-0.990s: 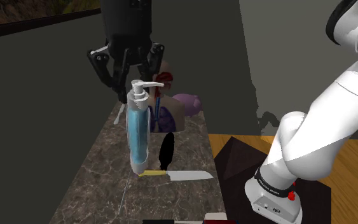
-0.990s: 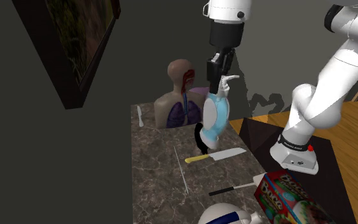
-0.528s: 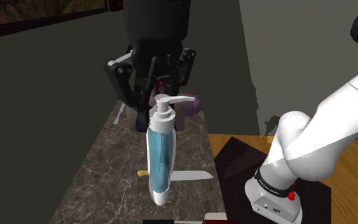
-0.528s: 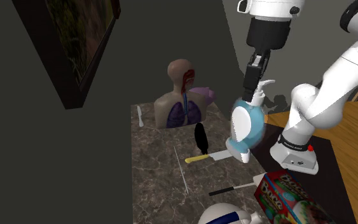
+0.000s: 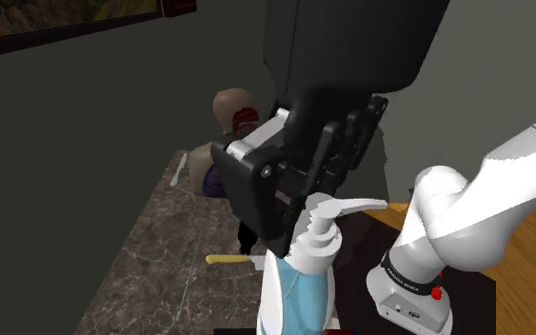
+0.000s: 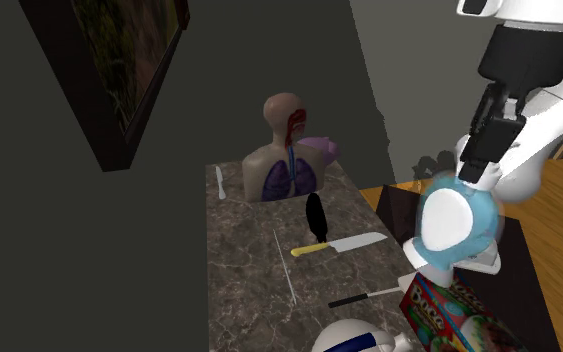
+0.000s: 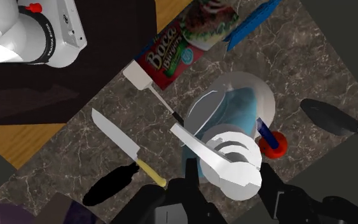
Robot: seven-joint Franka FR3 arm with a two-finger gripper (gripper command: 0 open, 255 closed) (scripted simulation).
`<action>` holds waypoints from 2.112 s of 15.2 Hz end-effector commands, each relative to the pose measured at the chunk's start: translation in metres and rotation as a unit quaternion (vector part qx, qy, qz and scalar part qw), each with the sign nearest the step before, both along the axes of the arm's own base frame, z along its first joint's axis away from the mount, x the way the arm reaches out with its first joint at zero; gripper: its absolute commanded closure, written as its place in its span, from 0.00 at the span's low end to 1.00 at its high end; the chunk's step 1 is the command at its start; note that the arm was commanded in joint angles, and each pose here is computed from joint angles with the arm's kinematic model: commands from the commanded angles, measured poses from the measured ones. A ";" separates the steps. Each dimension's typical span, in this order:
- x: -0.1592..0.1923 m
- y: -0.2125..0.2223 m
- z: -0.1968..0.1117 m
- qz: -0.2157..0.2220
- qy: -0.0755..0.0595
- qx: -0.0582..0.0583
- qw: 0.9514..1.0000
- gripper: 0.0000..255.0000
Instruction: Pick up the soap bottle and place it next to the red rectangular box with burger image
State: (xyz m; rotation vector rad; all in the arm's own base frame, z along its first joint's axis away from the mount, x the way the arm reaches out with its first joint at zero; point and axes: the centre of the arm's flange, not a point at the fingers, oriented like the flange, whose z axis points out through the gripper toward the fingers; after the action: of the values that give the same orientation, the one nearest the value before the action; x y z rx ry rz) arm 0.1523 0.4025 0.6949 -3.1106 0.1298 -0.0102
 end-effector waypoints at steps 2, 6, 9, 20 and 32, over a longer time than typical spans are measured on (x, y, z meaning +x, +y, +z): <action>-0.038 0.011 0.007 -0.001 0.000 0.000 1.000 1.00; -0.089 0.025 0.014 -0.001 0.000 0.000 1.000 1.00; -0.127 0.035 0.019 -0.001 0.000 0.000 1.000 1.00; -0.275 0.075 0.039 -0.001 0.000 0.000 1.000 1.00; -0.275 0.075 -0.025 -0.001 0.000 0.000 1.000 1.00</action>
State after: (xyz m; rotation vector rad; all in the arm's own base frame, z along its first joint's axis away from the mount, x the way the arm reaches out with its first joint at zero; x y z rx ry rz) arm -0.1230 0.4775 0.6759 -3.1114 0.1313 -0.0098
